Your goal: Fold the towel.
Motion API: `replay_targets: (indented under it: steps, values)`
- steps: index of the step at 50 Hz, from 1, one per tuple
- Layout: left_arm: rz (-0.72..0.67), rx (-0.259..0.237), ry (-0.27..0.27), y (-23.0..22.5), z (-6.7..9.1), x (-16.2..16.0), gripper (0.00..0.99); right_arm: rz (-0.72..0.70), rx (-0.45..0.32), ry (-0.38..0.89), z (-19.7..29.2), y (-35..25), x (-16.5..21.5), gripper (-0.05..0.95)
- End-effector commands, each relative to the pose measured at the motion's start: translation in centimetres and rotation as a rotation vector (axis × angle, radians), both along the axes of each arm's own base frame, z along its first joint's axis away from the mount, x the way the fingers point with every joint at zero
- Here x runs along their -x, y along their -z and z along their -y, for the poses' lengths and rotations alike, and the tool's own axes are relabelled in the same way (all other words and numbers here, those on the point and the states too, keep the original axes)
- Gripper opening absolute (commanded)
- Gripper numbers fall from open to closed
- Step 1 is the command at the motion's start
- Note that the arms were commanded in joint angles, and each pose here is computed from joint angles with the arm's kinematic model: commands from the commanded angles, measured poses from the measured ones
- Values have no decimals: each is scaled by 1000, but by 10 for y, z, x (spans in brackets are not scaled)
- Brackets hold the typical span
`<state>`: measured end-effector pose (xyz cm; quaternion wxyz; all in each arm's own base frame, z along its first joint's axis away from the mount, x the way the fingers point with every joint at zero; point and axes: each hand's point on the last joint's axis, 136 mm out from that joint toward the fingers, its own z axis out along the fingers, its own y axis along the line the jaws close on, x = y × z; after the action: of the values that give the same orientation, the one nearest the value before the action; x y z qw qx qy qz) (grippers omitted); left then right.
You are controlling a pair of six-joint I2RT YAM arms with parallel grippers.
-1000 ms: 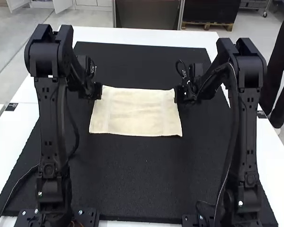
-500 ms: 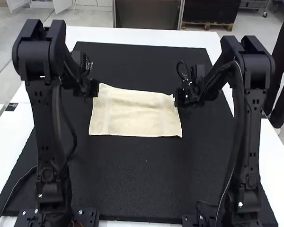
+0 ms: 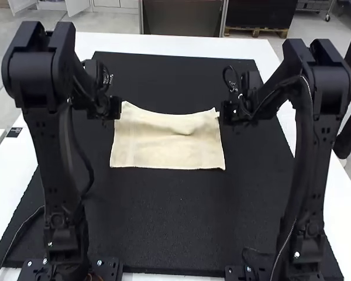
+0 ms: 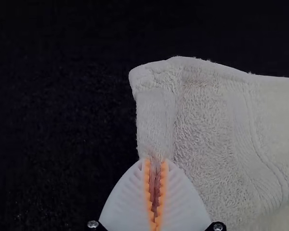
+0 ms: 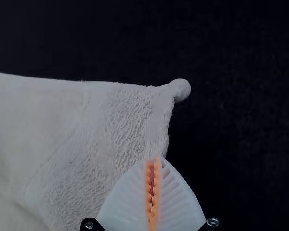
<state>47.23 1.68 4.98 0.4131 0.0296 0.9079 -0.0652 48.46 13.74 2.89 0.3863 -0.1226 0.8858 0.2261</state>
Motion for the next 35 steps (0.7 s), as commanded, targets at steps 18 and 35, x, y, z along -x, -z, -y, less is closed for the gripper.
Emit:
replay_targets:
  steps: [18, 35]
  values:
    - [65, 27, 32, -52, 9, 34, 20, 73, -48, 15, 24, -61, 17, -21]
    - [77, 28, 29, -61, 11, 53, 20, 21, -57, -5, 22, -53, 36, -21]
